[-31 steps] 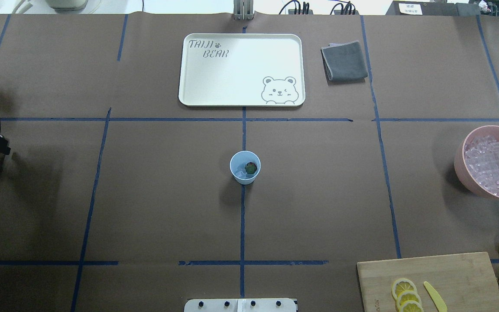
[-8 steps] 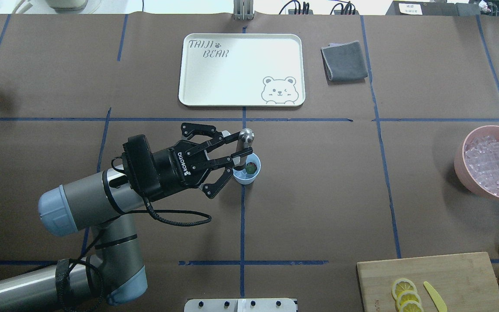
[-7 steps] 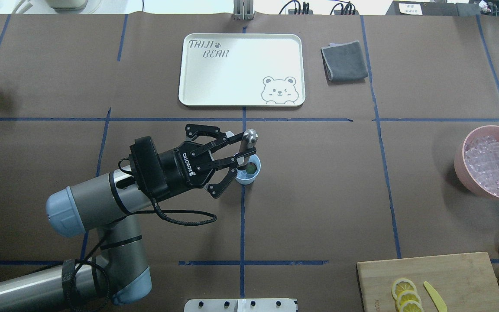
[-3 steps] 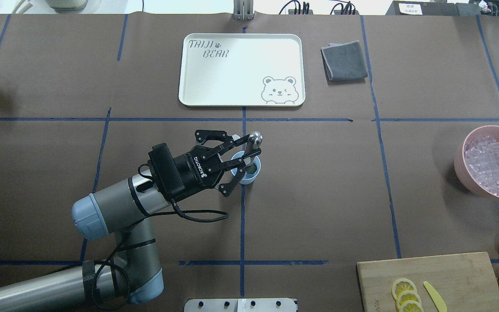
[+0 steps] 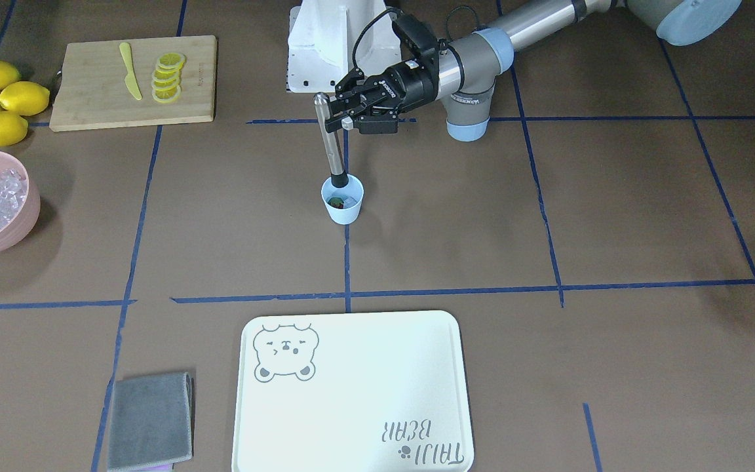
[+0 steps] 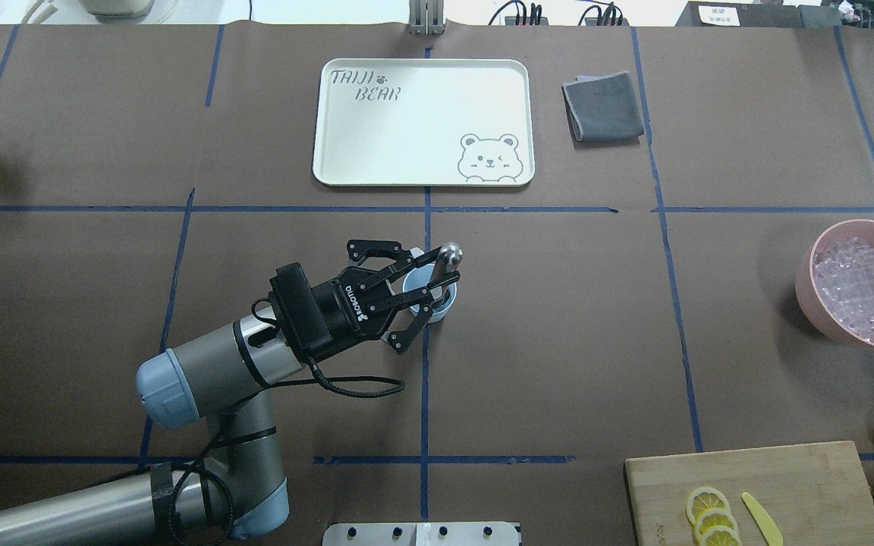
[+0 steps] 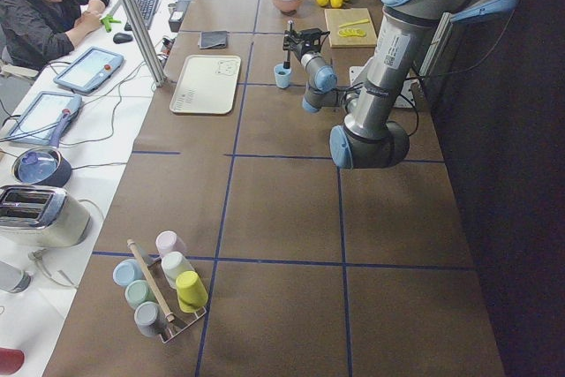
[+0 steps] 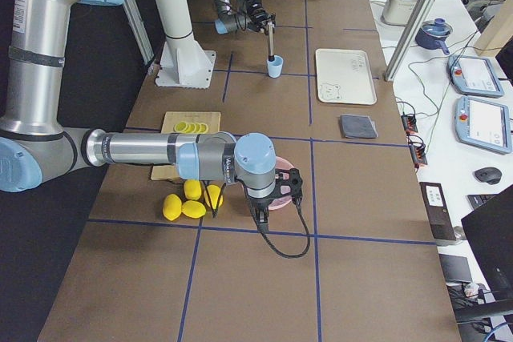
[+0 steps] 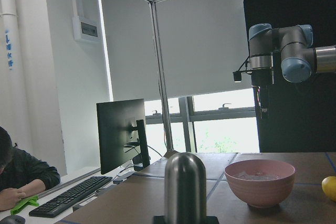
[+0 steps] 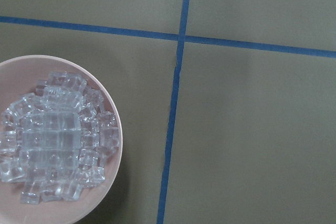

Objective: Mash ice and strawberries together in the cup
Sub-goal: 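Press the muddler down into the cup repeatedly with the left gripper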

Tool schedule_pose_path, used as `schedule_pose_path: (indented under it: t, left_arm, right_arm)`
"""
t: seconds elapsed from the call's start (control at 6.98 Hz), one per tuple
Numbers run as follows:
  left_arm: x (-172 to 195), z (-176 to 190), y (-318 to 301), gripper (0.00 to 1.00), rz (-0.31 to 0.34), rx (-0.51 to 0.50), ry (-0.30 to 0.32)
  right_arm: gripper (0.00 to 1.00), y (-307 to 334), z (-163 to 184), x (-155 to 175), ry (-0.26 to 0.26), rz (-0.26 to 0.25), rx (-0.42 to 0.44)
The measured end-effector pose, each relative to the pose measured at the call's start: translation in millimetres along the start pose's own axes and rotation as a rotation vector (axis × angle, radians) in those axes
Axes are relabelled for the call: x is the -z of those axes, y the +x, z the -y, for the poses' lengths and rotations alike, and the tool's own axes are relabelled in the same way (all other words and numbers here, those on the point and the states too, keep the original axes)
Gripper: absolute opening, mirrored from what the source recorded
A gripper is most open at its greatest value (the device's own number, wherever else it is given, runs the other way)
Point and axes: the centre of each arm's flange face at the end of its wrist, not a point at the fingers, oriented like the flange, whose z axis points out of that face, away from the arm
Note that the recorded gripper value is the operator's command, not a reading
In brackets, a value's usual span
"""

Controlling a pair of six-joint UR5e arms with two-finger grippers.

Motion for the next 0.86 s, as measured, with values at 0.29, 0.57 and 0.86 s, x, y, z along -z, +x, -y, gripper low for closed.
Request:
schedule_pose_path:
  t: [0.29, 0.57, 0.86]
  left_arm:
    - [1.5, -11.6, -0.9, 0.01, 0.005, -0.003, -0.016]
    - [2.5, -24.4, -2.3, 0.01, 0.012, -0.009, -0.041]
    - [2.4, -34.7, -1.4, 0.01, 0.013, -0.012, -0.062]
  right_arm:
    - [0.99, 0.6, -0.6, -0.7, -0.002, 0.0, -0.002]
    - [0.99, 0.9, -1.0, -1.0, -0.003, 0.0, -0.002]
    - [0.99, 1.0, -1.1, -1.1, -0.003, 0.0, -0.002]
